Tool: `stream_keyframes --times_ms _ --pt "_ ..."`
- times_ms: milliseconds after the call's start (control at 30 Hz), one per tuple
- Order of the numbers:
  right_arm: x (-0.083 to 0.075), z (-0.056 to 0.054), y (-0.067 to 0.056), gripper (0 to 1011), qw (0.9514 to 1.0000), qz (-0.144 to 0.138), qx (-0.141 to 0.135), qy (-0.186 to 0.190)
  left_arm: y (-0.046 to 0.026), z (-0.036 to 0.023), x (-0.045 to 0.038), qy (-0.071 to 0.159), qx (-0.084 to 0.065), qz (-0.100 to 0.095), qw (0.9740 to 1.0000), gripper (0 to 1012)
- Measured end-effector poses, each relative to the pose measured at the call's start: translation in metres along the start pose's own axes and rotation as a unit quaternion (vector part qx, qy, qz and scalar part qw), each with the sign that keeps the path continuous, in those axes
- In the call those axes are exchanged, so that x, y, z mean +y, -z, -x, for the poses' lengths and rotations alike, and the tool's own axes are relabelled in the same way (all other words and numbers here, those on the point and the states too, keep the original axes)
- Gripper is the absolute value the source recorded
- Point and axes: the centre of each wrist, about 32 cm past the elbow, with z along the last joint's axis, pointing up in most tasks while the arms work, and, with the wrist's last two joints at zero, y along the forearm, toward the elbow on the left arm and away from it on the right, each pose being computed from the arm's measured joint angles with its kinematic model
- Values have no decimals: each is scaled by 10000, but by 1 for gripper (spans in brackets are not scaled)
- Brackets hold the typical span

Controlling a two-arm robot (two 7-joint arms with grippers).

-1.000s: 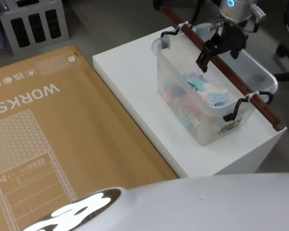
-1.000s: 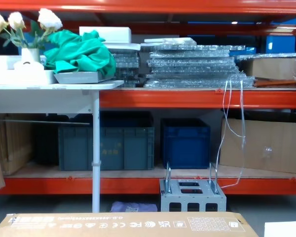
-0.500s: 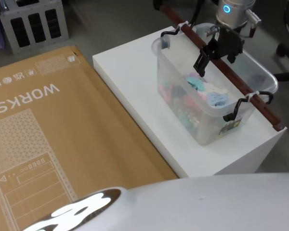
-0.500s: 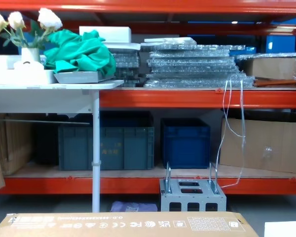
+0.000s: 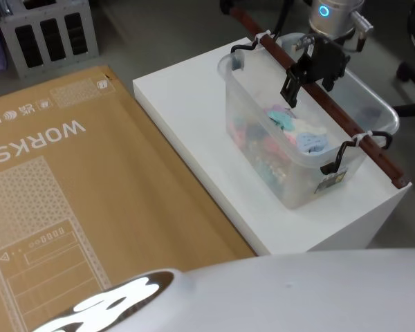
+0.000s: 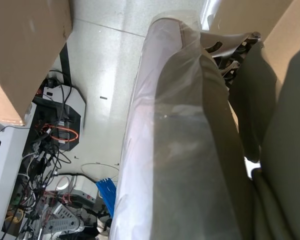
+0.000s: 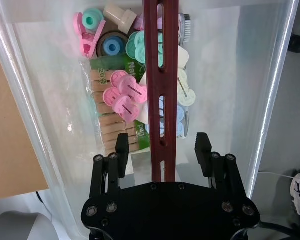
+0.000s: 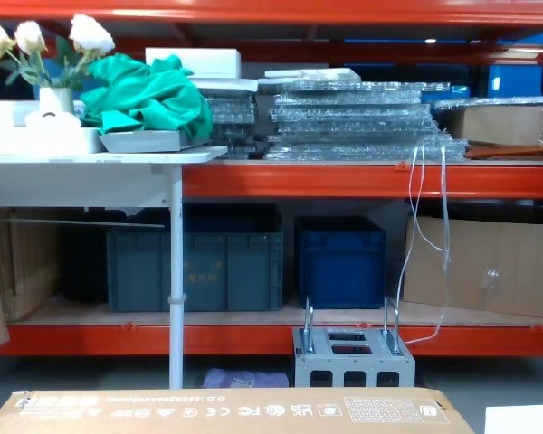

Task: Use one hand to grasp the basket and place it at the designated location.

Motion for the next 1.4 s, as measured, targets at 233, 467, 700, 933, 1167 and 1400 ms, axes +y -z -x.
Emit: stream_keyframes --times_ms 233,467,700,933,1167,1400 --pt "8 -9 -8 625 10000 7 -2 -41 0 0 0 0 0 0 10000 0" --pt "18 -14 -16 419 10000 11 16 -73 0 0 0 0 0 0 10000 0" --pt "20 -16 -19 235 10000 18 33 -84 0 0 0 0 0 0 10000 0" --pt "20 -12 -7 235 9999 18 70 -93 0 0 0 0 0 0 10000 0" --pt "-22 2 5 235 10000 20 68 -58 0 0 0 0 0 0 10000 0" --pt "-132 7 12 235 10000 2 53 78 0 0 0 0 0 0 10000 0"
